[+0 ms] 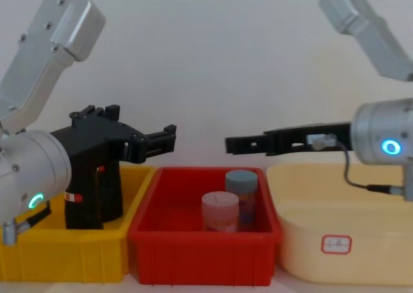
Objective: Pick up the garbage bag with the one hand and transfer it to the other hand.
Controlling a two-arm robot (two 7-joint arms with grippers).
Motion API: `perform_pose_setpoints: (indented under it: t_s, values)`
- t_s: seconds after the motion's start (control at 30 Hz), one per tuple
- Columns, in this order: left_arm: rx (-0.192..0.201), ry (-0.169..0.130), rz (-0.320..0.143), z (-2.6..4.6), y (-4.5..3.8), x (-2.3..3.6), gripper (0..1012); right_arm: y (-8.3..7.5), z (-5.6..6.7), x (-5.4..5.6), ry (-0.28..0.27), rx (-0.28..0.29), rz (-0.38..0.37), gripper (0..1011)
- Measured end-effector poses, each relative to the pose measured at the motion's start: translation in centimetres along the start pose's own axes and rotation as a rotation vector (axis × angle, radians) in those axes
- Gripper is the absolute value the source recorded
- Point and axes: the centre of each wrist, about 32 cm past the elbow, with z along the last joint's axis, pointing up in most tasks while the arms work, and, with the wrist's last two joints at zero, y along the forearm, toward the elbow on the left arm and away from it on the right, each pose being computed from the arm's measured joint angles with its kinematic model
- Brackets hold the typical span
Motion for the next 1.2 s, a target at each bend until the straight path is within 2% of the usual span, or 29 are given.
perform_pose_setpoints:
  t_s: [0.23, 0.73, 0.97, 1.2]
  values:
    - [0.0, 0.0, 0.0, 0.0, 0.0, 0.0, 1002, 2.0, 0.5, -0.2, -0.047, -0.035, 0.045, 999]
    - [0.0, 0.0, 0.0, 0.0, 0.0, 0.0, 1001, 3.6, 0.2, 0.4, -0.144, -0.075, 0.065, 999]
    - [0.0, 0.0, 0.0, 0.0, 0.0, 0.0, 1002, 4.1, -0.2, 0.7, -0.154, -0.094, 0.077, 999]
    - [0.0, 0.0, 0.0, 0.0, 0.0, 0.0, 1002, 4.7, -0.5, 0.8, -0.129, -0.113, 0.096, 1000]
